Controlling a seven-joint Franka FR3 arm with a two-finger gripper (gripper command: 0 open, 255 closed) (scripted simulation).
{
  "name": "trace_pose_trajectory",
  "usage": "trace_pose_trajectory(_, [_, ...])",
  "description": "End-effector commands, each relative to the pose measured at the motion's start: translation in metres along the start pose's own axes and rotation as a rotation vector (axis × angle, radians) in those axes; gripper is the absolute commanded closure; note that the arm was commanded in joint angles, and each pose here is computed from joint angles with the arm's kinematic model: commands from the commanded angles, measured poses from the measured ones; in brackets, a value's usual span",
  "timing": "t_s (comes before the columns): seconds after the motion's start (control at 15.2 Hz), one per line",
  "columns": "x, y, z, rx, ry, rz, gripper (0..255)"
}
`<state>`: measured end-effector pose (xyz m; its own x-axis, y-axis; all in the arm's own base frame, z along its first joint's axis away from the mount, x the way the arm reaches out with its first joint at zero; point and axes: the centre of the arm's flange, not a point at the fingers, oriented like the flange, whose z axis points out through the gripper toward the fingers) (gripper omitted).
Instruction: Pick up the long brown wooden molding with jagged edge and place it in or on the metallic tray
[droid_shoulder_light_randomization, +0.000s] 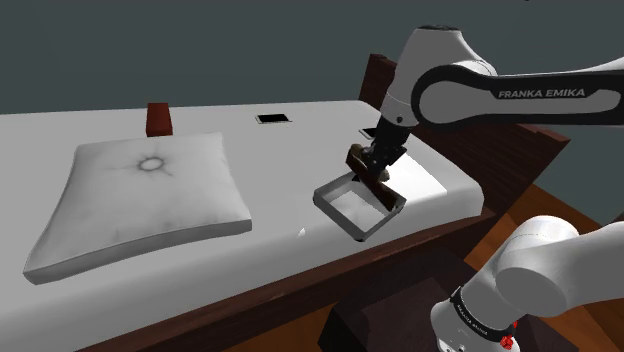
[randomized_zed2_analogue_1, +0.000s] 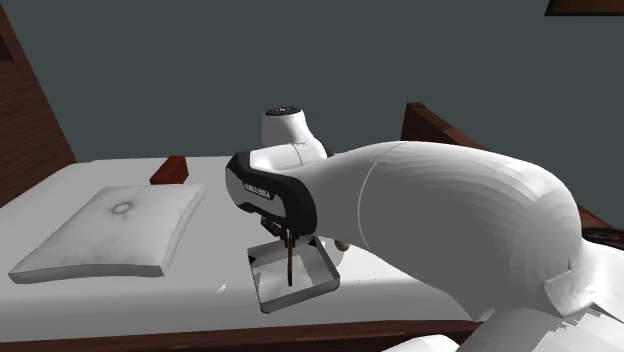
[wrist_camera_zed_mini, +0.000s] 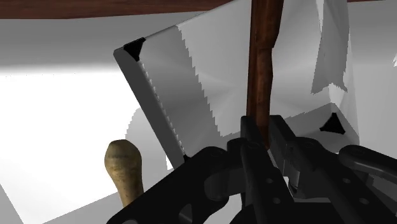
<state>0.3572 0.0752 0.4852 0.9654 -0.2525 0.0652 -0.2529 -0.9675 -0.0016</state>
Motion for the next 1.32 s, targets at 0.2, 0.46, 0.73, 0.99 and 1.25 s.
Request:
trace_pose_trajectory(0.2, [-0.002,0.000,0.026,0.000,0.001,0.000,255])
trace_pose_trajectory(0.46, [-0.003,0.000,0.043,0.000,0.001,0.000,255])
trace_pose_trajectory(0.73, [-0.003,0.000,0.043,0.000,0.001,0.000,255])
trace_pose_trajectory(0.99, [-0.003,0.000,0.043,0.000,0.001,0.000,0])
trace_pose_trajectory(1.25, [-0.003,0.000,0.042,0.000,0.001,0.000,0])
